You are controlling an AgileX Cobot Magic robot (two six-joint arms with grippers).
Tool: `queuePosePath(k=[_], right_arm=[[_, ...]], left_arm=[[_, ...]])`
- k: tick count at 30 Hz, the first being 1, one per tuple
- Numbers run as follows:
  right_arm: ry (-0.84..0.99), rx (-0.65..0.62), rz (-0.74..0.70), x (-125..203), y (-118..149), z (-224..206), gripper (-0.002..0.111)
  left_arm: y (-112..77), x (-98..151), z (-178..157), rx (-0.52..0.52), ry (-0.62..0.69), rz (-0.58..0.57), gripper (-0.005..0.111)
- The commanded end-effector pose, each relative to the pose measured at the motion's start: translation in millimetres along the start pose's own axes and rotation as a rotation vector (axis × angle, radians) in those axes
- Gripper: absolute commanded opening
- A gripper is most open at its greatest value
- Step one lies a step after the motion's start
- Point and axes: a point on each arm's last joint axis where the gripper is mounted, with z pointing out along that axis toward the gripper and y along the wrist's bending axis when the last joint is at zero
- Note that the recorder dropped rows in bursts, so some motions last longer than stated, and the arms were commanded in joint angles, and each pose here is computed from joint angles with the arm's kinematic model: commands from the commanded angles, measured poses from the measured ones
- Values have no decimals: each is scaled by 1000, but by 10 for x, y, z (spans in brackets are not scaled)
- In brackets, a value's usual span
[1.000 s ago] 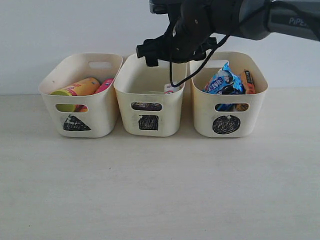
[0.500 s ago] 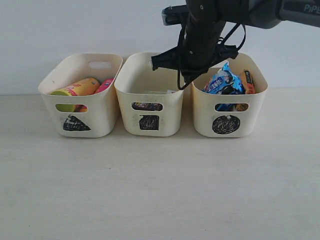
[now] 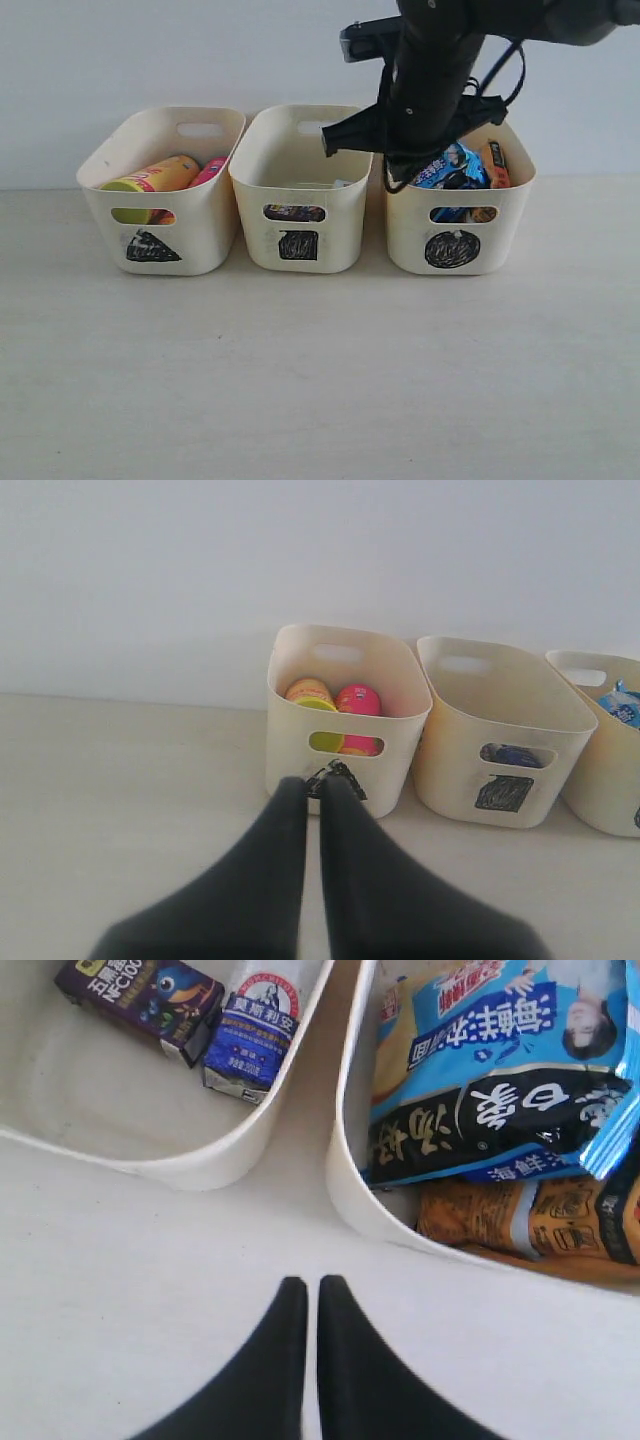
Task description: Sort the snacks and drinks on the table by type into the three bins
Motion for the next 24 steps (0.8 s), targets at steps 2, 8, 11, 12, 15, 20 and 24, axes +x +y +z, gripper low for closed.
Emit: queuePosePath(k=[2,8,11,12,15,20,24], right_arm=[[-81,-9,50,298,-360,-106,0],[-175,6,190,756,-913,-250,0],[-230,25,256,1013,-1163,-366,0],[-256,29,280,1104,-1234,-416,0],[-323,42,325,1359,-1380,-545,0],[-439,76,378,1784,-1524,-854,0],[-527,93,338,2101,-1485,-1090,0]], left_arm=[[-1,13,-1,6,-1,2,4],[-1,13,-1,6,-1,2,4],[-1,13,-1,6,-1,2,4],[-1,13,-1,6,-1,2,4],[-1,13,-1,6,-1,2,4],[-1,13,-1,6,-1,2,4],[-1,13,-1,6,-1,2,4]])
